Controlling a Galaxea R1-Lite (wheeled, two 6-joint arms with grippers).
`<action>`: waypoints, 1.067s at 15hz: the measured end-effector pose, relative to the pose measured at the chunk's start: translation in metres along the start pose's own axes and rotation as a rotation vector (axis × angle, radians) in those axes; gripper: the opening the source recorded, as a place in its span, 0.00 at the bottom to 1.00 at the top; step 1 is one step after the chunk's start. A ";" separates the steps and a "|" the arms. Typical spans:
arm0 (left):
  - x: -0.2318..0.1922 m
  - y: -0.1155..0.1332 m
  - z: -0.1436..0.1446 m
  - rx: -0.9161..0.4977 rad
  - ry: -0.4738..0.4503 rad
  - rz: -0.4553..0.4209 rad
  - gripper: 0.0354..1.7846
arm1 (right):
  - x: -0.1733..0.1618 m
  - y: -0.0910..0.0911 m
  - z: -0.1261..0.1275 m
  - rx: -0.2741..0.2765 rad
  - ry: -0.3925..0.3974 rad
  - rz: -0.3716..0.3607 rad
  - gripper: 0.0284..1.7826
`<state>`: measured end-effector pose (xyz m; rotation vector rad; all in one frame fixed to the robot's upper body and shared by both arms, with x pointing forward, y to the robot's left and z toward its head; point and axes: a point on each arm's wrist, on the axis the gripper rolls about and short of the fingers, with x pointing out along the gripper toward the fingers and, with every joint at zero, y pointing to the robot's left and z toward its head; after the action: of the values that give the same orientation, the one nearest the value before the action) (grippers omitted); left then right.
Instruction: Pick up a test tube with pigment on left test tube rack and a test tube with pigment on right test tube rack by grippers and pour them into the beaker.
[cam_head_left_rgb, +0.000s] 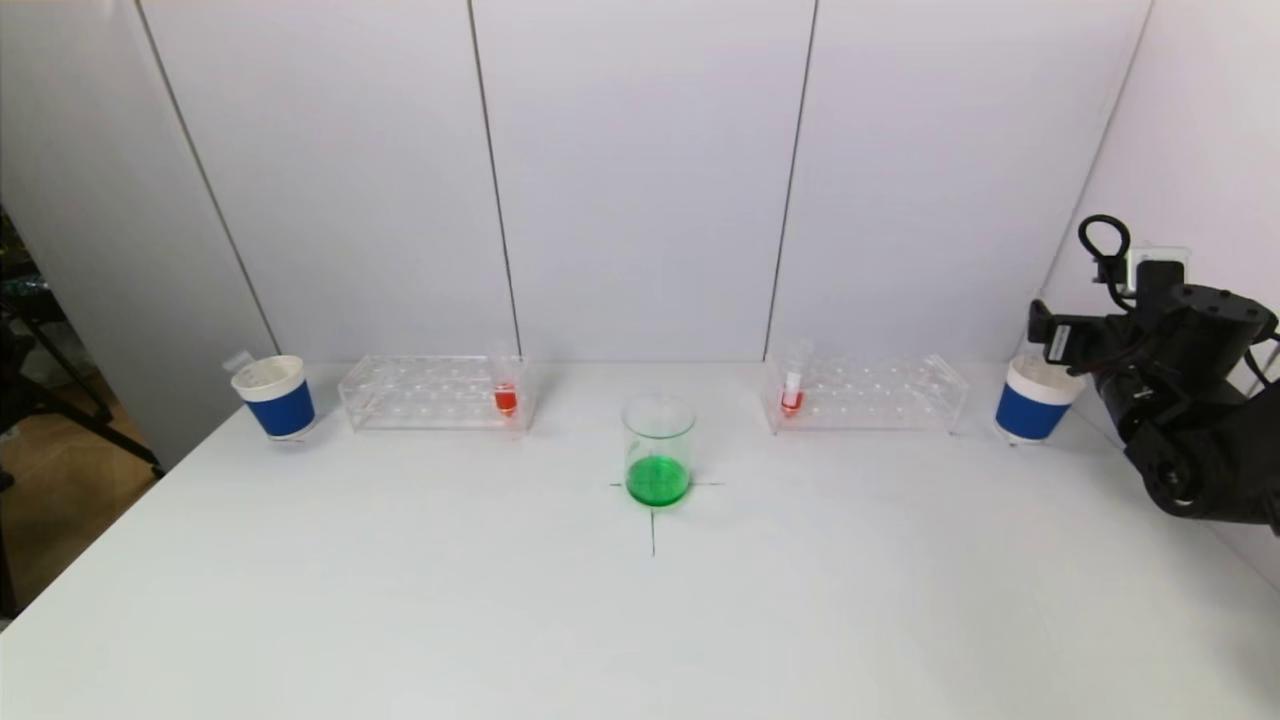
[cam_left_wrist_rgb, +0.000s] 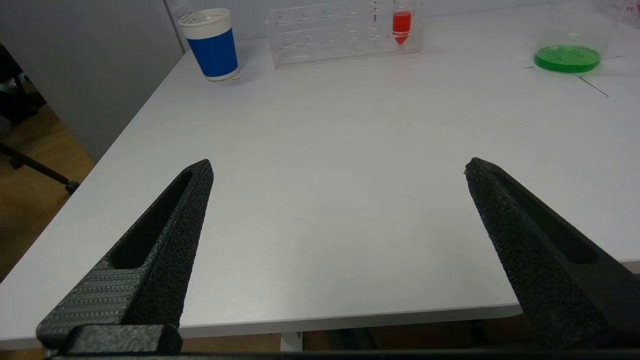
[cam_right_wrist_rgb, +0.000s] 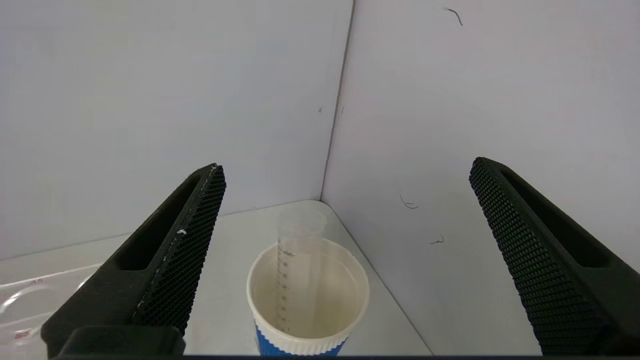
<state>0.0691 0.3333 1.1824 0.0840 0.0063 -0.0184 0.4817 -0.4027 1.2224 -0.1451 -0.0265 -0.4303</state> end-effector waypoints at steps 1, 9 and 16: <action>0.000 0.000 0.000 0.000 0.000 0.000 0.99 | -0.003 0.003 0.000 -0.002 -0.008 0.008 0.99; 0.000 0.000 0.000 0.000 0.000 0.000 0.99 | -0.049 0.030 0.028 -0.013 -0.062 0.089 0.99; 0.000 0.000 0.000 0.000 0.000 0.000 0.99 | -0.122 0.024 0.042 -0.016 -0.032 0.159 0.99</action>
<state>0.0690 0.3333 1.1825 0.0840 0.0058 -0.0184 0.3812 -0.3245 1.2543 -0.1686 -0.0423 -0.2697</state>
